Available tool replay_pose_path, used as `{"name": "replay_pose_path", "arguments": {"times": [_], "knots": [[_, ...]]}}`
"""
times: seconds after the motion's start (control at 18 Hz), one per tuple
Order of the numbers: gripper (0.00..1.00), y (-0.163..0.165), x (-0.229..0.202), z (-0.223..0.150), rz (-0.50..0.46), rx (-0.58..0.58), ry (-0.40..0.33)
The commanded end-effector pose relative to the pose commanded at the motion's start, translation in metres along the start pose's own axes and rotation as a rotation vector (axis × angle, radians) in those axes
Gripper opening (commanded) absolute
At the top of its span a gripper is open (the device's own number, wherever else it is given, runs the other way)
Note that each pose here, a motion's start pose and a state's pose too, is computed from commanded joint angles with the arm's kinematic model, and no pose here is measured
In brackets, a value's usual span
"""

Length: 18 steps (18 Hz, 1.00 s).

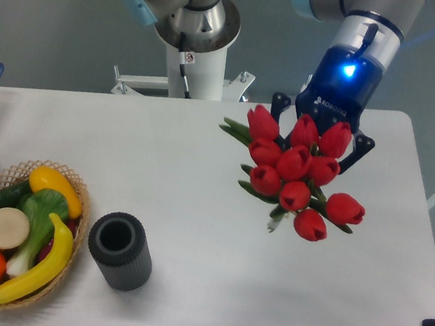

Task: Place the flowers on the table
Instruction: 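Carry the red tulip bouquet with the gripper away from the black vase, then lower the held tulips toward the table surface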

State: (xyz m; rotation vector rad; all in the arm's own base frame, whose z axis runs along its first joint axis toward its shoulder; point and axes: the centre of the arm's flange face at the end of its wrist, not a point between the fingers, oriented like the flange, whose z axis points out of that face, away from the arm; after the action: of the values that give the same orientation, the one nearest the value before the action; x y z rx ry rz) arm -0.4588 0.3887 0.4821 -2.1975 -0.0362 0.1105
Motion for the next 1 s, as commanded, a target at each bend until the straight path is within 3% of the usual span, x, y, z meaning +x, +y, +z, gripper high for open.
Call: {"name": "replay_pose_path", "arguments": {"times": [0.39,1.0], "knots": [[0.47,0.052,-0.001,0.005,0.003,-0.335,-0.177],[0.45,0.125,-0.003,0.032,-0.007,-0.633,-0.212]]}}
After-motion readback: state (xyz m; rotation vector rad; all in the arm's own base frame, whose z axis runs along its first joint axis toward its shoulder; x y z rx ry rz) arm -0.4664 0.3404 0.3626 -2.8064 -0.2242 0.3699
